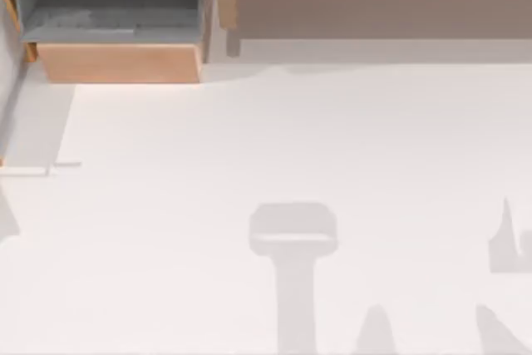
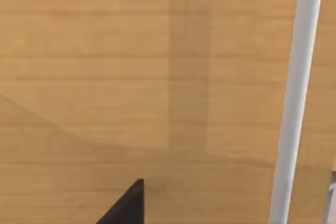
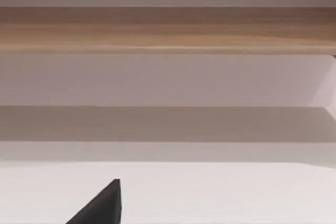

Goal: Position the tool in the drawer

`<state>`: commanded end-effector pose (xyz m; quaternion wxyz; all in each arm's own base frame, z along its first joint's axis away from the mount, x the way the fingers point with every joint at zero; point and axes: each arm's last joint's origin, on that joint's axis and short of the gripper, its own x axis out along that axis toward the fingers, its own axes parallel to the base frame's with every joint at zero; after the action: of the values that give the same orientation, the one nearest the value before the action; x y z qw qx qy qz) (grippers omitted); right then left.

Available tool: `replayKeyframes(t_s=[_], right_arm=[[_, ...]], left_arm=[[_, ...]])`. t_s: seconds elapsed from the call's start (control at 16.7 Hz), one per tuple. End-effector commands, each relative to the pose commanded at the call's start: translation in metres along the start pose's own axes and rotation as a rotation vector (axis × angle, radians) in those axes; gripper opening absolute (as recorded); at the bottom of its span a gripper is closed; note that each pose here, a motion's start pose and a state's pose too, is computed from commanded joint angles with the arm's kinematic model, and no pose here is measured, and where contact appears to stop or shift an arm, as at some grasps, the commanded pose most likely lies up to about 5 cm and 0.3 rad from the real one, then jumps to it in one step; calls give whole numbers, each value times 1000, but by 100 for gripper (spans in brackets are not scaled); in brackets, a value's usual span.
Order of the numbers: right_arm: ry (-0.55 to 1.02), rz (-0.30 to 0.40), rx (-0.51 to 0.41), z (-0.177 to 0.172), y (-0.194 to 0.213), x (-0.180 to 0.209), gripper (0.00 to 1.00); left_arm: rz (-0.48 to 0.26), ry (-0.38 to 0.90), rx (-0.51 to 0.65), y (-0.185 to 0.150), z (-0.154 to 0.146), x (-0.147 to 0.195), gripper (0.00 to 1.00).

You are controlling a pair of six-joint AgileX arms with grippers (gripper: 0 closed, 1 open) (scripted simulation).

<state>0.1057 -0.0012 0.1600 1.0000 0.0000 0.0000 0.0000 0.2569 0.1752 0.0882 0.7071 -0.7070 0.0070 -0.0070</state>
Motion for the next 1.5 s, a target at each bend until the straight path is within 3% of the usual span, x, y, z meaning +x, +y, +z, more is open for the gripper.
replayKeyframes(t_s=[0.54, 1.14, 1.5], right_arm=[[0, 0, 0, 0, 0, 0, 100], [0, 0, 0, 0, 0, 0, 100], [0, 0, 0, 0, 0, 0, 100]], left_arm=[[0, 0, 0, 0, 0, 0, 2], [5, -1, -1, 1, 0, 0, 0], [5, -2, 1, 1, 2, 43, 0]])
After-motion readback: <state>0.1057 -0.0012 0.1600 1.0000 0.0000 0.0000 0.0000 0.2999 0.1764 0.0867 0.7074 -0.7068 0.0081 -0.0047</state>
